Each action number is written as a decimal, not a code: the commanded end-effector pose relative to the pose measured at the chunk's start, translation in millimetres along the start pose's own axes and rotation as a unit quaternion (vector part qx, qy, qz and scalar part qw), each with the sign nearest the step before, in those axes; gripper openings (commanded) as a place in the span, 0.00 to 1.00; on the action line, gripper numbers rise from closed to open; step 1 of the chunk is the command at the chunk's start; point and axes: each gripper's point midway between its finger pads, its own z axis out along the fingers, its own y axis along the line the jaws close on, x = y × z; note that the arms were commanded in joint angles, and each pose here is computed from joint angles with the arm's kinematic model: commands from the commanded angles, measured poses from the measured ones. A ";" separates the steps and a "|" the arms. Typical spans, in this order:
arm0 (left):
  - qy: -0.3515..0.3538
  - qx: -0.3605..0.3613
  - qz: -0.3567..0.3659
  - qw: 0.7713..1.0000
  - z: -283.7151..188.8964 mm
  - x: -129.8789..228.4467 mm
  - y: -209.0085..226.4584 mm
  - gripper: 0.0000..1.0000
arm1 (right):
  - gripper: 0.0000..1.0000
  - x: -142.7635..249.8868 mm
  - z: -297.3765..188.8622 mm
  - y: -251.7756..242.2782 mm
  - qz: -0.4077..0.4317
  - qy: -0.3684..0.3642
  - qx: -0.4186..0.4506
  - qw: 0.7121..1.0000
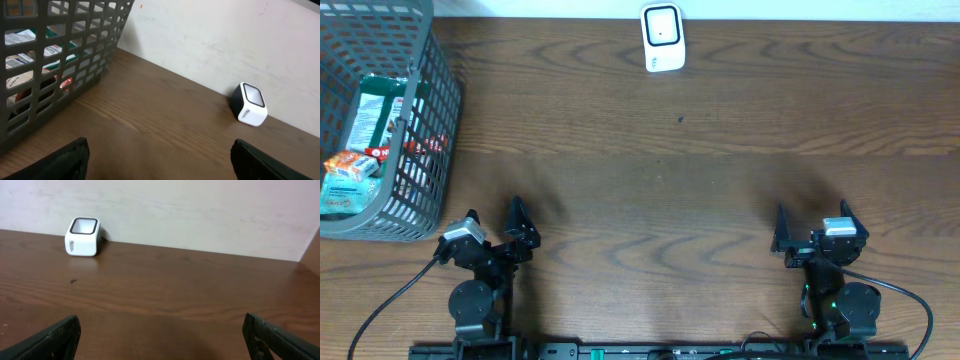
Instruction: Scan the item barcode
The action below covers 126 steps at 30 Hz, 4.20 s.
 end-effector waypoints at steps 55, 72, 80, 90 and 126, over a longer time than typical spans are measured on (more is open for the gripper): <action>0.021 -0.016 0.012 1.000 0.0 12.7 7.5 0.88 | 0.99 3.0 0.3 -4.8 -0.003 0.006 0.011 1.000; 0.021 -0.016 0.012 1.000 0.0 12.7 7.5 0.88 | 0.99 3.0 0.3 -4.8 -0.003 0.006 0.011 1.000; 0.021 -0.016 0.012 1.000 0.0 12.6 7.4 0.88 | 0.99 3.0 0.3 -4.8 -0.003 0.006 0.011 1.000; 0.013 -0.004 0.011 1.000 -0.1 7.6 2.4 0.88 | 0.99 3.0 0.3 -4.8 -0.003 0.006 0.011 1.000; 0.377 -0.050 0.094 0.920 5.7 -170.6 -96.1 0.98 | 0.99 3.0 0.3 -4.8 -0.003 0.006 0.011 1.000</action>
